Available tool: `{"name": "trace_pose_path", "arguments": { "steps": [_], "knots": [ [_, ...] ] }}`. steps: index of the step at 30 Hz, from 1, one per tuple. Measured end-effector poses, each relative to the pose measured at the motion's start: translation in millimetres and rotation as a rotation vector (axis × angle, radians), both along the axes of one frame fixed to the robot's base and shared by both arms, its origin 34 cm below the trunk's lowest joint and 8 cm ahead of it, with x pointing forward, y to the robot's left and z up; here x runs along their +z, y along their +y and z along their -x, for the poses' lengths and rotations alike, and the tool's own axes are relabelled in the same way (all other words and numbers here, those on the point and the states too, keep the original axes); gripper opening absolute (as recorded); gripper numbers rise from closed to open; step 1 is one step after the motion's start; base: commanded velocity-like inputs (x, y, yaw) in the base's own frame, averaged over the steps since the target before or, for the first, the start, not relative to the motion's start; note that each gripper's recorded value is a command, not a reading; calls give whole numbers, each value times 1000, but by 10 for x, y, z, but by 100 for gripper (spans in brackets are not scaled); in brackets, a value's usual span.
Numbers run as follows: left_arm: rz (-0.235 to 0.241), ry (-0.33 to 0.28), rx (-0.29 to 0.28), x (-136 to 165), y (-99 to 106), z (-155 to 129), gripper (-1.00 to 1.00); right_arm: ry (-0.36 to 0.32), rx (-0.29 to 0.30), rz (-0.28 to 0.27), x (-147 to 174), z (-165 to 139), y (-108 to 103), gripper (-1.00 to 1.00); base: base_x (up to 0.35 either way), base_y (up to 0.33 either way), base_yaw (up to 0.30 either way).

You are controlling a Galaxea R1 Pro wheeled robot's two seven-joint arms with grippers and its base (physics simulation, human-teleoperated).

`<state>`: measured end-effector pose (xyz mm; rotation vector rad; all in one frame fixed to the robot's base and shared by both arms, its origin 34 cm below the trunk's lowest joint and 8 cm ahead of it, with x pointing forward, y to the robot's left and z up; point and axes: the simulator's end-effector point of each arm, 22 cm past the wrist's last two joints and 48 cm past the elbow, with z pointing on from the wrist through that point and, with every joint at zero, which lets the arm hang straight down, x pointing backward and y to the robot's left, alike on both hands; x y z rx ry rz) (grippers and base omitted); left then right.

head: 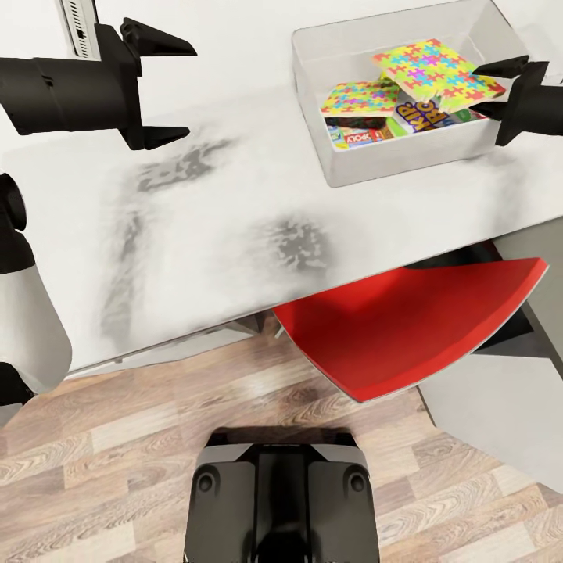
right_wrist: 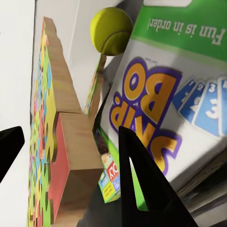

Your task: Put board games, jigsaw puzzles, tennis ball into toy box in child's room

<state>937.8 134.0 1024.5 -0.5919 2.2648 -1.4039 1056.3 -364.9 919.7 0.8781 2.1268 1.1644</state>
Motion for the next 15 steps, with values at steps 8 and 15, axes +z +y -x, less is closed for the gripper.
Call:
{"name": "trace_pose_path", "arguments": {
  "steps": [8,15],
  "knots": [
    [12,7,-5,-56,-40,20,100,-15,-14,-31,7,-23,-2,-100,0,0,0],
    [73,20,-28,-35,-269,54,100,-24,-13,-8,4,-32,-43,-100,0,0,0]
  ]
}}
